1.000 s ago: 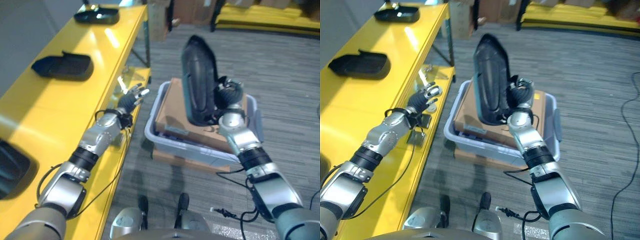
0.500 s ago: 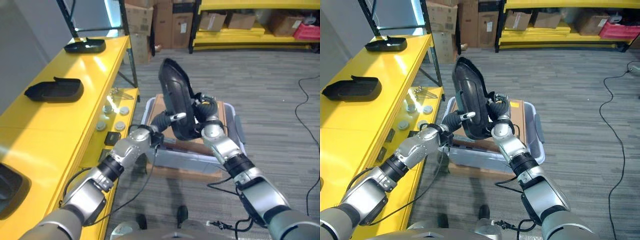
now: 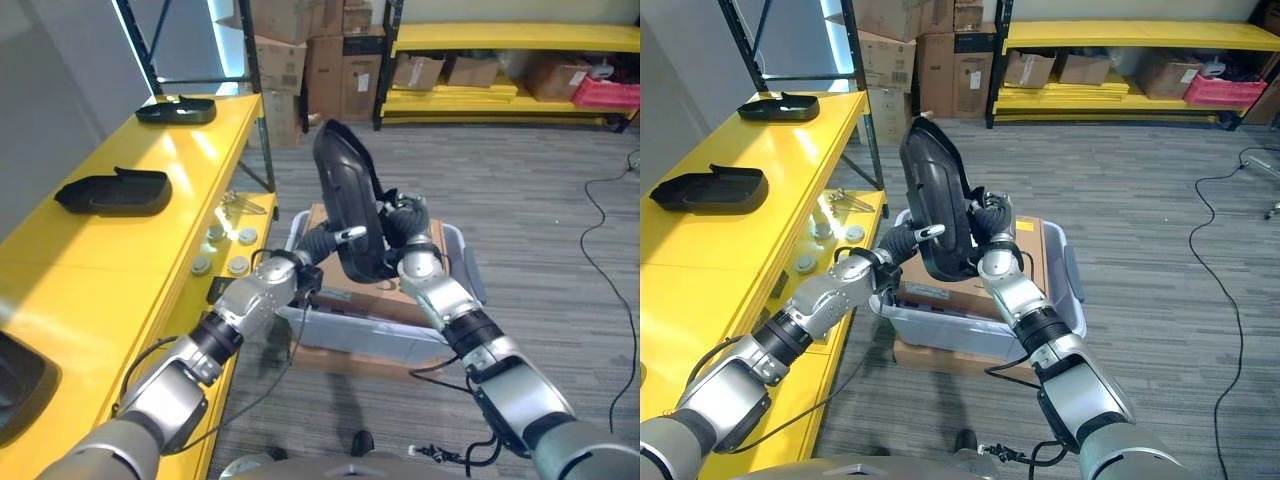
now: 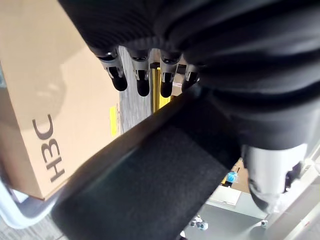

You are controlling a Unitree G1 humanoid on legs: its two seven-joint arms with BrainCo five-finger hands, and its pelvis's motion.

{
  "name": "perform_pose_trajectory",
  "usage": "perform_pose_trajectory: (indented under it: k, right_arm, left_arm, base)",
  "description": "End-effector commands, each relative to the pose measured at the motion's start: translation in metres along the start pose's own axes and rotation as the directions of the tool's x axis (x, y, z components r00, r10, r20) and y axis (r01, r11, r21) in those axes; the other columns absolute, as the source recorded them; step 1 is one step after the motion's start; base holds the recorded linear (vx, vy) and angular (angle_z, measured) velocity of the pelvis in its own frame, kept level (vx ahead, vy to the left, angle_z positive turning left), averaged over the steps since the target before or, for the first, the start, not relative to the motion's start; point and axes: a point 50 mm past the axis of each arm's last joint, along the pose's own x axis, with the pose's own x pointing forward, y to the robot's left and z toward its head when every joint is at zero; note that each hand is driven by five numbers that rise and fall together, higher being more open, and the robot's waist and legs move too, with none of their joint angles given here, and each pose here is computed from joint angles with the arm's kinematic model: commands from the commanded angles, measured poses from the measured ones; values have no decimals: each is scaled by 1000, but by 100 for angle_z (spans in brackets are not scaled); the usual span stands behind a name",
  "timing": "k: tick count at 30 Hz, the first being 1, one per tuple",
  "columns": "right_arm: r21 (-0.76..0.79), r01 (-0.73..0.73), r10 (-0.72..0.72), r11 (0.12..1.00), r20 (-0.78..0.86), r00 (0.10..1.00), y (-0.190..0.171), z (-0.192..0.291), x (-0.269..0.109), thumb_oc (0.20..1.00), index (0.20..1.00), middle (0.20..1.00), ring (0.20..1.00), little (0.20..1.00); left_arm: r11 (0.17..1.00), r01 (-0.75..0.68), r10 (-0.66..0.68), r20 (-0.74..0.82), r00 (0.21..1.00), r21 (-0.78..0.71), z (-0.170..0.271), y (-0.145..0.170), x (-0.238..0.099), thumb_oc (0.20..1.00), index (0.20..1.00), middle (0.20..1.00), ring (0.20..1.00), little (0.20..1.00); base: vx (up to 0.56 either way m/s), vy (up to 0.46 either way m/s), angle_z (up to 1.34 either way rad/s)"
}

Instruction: Move parts from the plastic box to the shelf.

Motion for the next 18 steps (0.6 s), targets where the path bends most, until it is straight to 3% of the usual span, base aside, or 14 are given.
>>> perform_pose_trajectory:
  k: [1, 2, 3, 4, 5, 9, 18]
  right_arm:
    - [-6, 6, -5, 1000, 76, 997, 1, 16, 4, 200, 200, 200, 200, 200]
    - [-8, 6, -5, 1000, 77, 997, 1, 16, 4, 200, 200, 200, 200, 200]
    - [-12, 4, -4, 1000, 75, 997, 3, 17, 2, 200, 200, 200, 200, 200]
    - [-13, 4, -3, 1000, 74, 997, 3, 17, 1, 200, 200, 200, 200, 200]
    - [-13, 5, -4, 1000, 72, 997, 6, 17, 0, 200, 200, 200, 200, 200]
    - [0, -2, 2, 1000, 72, 997, 6, 14, -6, 200, 200, 200, 200, 200]
    - [79, -12, 9, 997, 46, 999, 9, 5, -10, 200, 200, 200, 200, 200]
  left_arm:
    - [993, 4, -17, 103, 995, 122, 21, -9, 6, 1000, 1000, 1000, 1000, 1000]
    - [989, 3, -18, 102, 995, 148, 21, -8, 6, 1000, 1000, 1000, 1000, 1000]
    - [973, -4, -18, 93, 996, 230, 21, -7, 4, 856, 856, 856, 856, 856]
    - [969, -8, -16, 95, 995, 246, 21, -7, 4, 558, 558, 558, 558, 558]
    - [963, -20, -8, 101, 995, 268, 22, -8, 3, 200, 200, 200, 200, 200]
    - [959, -23, 0, 80, 997, 281, 19, -8, 0, 200, 200, 200, 200, 200]
    - [992, 22, -25, 22, 999, 126, -5, -24, 3, 200, 200, 200, 200, 200]
  base:
    - [0, 0, 0]
    - [32, 5, 2]
    - [0, 0, 0]
    - [0, 0, 0]
    - [0, 0, 0]
    - [0, 0, 0]
    - [5, 0, -3]
